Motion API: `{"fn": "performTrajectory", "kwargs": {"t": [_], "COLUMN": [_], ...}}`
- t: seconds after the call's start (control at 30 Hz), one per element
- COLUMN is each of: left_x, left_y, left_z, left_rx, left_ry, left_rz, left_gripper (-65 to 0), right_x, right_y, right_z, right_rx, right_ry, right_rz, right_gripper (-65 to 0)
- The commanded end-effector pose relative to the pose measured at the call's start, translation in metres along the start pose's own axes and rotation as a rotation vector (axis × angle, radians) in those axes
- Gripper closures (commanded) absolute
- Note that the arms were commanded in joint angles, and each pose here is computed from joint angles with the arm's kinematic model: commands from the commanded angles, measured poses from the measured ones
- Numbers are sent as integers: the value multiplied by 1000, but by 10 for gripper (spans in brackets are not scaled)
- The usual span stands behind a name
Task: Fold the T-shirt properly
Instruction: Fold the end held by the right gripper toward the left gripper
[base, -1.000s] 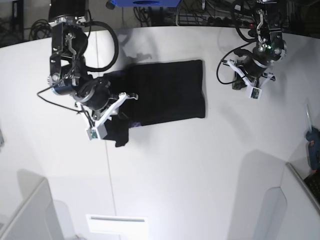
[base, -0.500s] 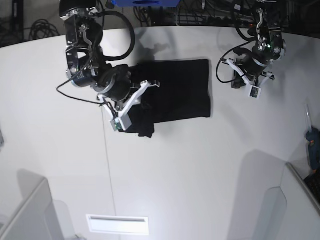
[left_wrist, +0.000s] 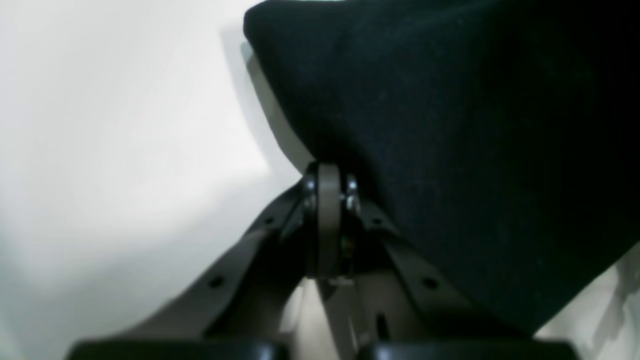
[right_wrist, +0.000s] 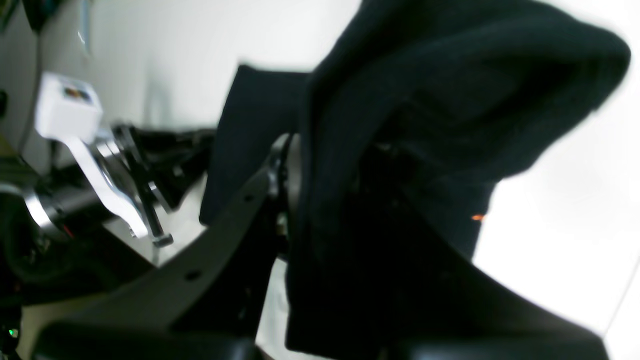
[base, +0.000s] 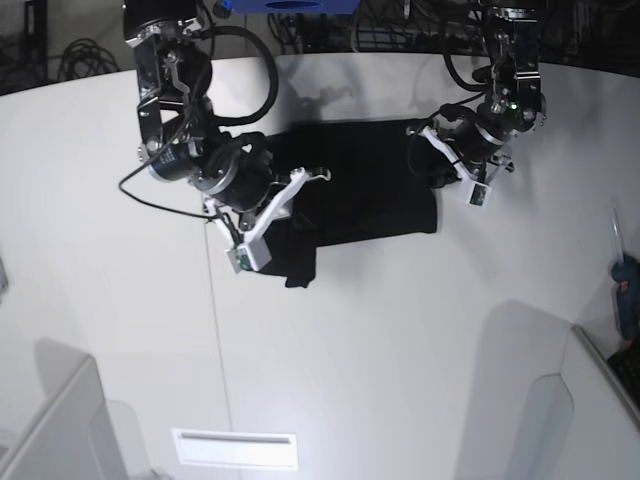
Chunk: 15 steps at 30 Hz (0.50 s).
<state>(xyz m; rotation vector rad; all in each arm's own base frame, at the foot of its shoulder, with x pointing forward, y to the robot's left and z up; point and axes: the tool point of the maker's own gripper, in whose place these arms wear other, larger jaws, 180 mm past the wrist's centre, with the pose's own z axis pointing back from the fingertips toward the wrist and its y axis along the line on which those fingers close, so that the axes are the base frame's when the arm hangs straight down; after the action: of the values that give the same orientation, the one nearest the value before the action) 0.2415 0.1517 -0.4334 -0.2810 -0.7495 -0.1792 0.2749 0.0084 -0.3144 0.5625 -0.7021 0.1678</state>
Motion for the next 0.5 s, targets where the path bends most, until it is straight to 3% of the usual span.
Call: {"fn": "performTrajectory", "kwargs": {"t": [0.0, 0.2, 0.47], "left_x": [-14, -15, -15], "left_y": [2, 2, 2], "left_z": [1, 1, 1], "left_rx": [14, 14, 14], "left_ry": [66, 67, 67], "left_rz": [-15, -15, -15], "left_gripper": [0, 0, 0], "right_x": [13, 16, 19], "right_y": [-5, -19, 2], "right_z": [6, 13, 21], "right_rx": [-15, -45, 120], "right_ry": [-47, -69, -132], "right_rz": [9, -19, -119], "right_gripper": [0, 0, 0]}}
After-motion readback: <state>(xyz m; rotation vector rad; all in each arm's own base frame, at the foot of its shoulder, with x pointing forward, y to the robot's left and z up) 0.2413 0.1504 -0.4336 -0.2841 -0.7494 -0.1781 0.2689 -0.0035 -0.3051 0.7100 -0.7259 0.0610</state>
